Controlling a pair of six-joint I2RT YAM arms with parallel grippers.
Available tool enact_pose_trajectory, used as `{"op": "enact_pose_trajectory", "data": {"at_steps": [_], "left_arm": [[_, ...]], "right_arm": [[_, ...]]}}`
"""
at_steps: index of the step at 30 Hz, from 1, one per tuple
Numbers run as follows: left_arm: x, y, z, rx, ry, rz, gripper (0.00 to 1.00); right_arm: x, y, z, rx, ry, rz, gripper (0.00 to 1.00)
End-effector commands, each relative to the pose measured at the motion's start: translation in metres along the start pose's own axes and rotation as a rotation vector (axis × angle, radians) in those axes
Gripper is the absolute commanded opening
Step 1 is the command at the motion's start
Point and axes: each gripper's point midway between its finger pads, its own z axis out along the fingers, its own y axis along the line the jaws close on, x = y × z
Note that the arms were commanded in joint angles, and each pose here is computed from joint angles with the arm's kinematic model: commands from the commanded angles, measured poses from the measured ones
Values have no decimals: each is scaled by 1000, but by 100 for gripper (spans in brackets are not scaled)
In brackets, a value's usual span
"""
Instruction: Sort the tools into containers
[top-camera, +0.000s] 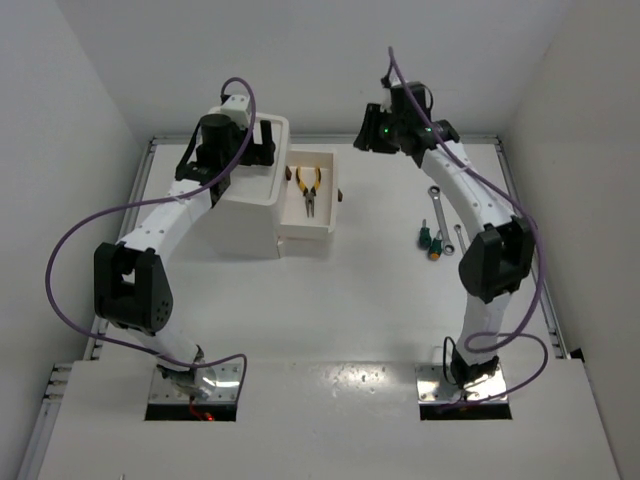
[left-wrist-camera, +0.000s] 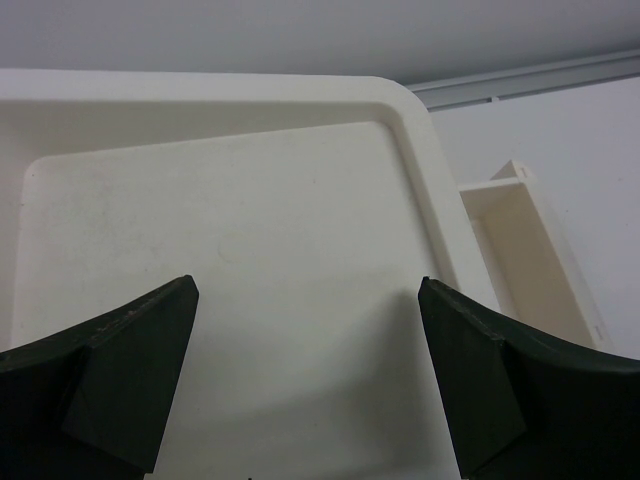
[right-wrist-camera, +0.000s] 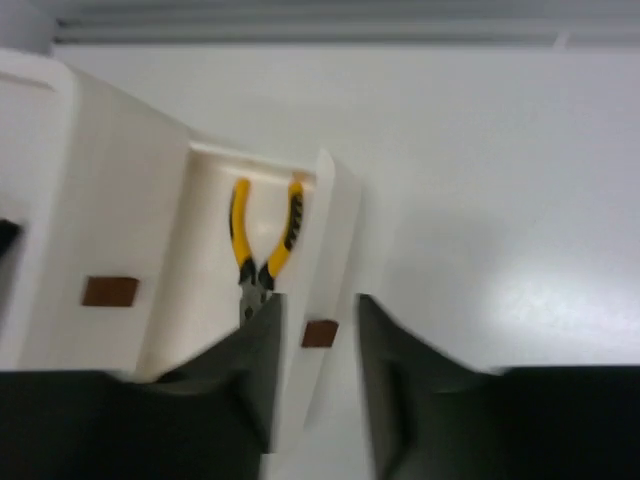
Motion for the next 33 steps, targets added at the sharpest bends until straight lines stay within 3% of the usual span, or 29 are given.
{"op": "enact_pose_trajectory", "data": {"at_steps": [1, 4, 6, 15, 22, 28, 33], "left_arm": [[155, 0, -23, -27, 528, -111, 100], [155, 2, -23, -36, 527, -109, 100], [155, 2, -23, -36, 527, -109, 100], [155, 4, -23, -45, 526, -106, 100], [159, 4, -24, -46, 535, -107, 100], [163, 1, -26, -29, 547, -112, 100], [159, 1, -27, -28, 537, -111, 100]], "right_arm": [[78, -18, 25, 33, 242, 25, 46], [101, -27, 36, 56, 296, 50, 54], [115, -30, 45, 77, 331, 46, 54], [138, 23, 60, -257, 456, 107, 54], [159, 58, 63, -395, 526, 135, 54], [155, 75, 76, -438, 509, 139, 54], [147, 68, 106, -353, 442, 132, 54]]}}
